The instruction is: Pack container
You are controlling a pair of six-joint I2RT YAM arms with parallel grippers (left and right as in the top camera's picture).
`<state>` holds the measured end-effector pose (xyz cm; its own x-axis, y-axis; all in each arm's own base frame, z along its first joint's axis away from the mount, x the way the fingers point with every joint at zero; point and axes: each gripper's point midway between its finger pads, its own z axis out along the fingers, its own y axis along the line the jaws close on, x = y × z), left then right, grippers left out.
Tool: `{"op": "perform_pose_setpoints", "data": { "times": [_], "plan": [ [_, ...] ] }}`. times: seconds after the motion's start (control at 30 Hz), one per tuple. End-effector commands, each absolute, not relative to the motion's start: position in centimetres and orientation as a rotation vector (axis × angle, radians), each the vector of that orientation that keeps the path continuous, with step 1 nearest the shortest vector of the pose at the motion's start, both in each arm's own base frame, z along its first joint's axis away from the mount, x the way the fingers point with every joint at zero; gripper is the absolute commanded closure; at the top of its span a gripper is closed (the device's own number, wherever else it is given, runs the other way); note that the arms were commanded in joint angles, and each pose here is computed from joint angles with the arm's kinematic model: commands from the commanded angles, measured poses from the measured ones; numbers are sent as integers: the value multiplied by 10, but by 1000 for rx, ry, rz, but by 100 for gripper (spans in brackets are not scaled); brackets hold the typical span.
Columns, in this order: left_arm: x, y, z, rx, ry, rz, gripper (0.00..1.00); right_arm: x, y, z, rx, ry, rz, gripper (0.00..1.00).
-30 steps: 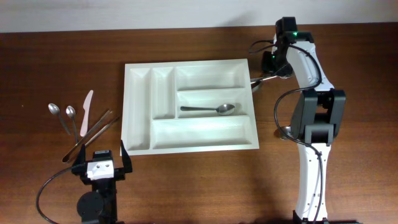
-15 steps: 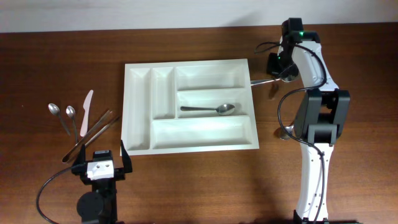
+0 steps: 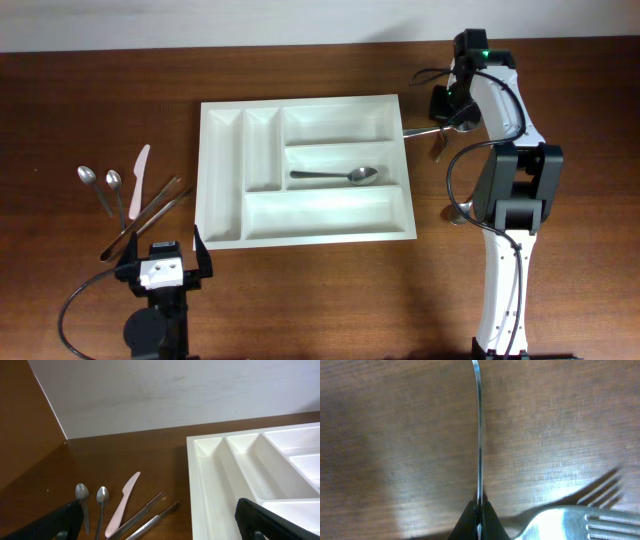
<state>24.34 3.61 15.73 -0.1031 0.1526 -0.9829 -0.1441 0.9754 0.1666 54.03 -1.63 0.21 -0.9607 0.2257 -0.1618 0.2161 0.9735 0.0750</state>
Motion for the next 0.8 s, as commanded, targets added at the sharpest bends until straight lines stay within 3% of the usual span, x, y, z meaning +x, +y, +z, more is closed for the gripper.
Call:
{"op": "perform_pose_setpoints", "data": {
  "times": [0.0,0.43,0.77],
  "plan": [
    [243,37,157,13,1655,263,1,532,-21,-20,347,3013,53,96],
    [243,37,157,13,1655,263,1,560,-24,67,233,2867,29,96],
    [243,37,157,13,1655,263,1,566,42,119,-269,2736,300,96]
  ]
}}
